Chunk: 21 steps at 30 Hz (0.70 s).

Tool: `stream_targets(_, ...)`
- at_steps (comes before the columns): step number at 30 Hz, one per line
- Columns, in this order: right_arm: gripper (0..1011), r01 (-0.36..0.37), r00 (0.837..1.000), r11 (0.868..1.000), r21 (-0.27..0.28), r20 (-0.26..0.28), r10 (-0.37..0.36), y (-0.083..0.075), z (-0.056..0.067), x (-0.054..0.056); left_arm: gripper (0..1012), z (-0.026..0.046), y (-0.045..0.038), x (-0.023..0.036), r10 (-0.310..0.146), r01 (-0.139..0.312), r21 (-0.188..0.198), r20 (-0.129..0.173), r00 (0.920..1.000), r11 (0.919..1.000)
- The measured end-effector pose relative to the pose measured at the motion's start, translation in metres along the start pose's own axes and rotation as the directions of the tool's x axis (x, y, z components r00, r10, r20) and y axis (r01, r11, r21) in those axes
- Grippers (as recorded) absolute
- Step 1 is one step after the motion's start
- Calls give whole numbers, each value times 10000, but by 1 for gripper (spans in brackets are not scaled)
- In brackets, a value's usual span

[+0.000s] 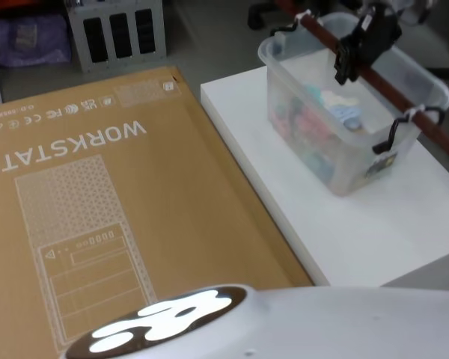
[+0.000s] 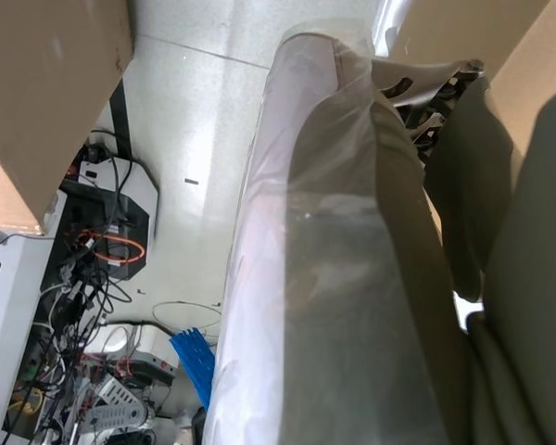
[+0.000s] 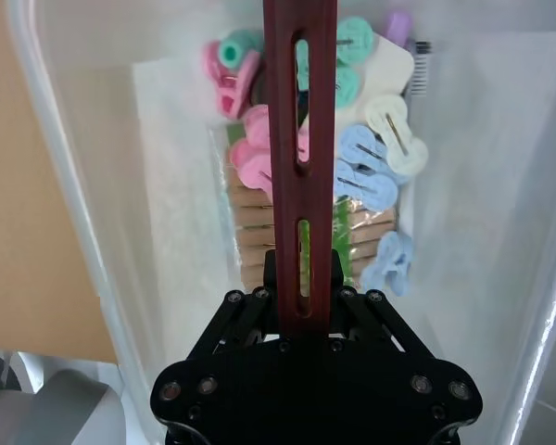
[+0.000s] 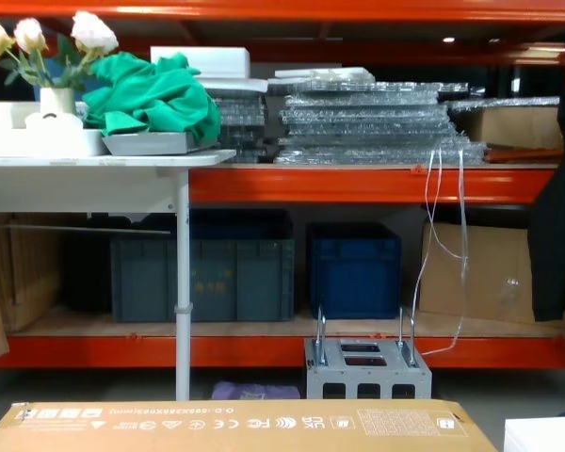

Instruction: Use one hand to grasp the basket and place it at the designated location.

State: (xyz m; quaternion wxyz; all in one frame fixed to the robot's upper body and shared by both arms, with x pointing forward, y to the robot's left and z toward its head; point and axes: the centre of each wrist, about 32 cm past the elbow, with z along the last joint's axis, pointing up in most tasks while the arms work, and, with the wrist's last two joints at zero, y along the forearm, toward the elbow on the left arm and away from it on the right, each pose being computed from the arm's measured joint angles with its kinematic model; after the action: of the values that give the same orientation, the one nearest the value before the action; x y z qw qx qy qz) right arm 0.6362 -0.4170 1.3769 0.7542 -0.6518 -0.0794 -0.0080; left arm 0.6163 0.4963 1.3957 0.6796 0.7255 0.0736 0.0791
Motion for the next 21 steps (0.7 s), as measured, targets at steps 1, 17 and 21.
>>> stream_targets(1,226,-49,10000,10000,29,-42,49,31,-17,-3,0,-1,0,0,0,0,1,-2,10000,10000)
stream_targets(17,221,-375,9987,9989,264,-345,384,233,-124,-5,0,-1,0,0,0,0,2,-3,10000,10000)
stream_targets(21,258,-382,9987,9989,263,-339,391,232,-123,-6,0,0,0,0,0,0,1,-1,10000,10000)
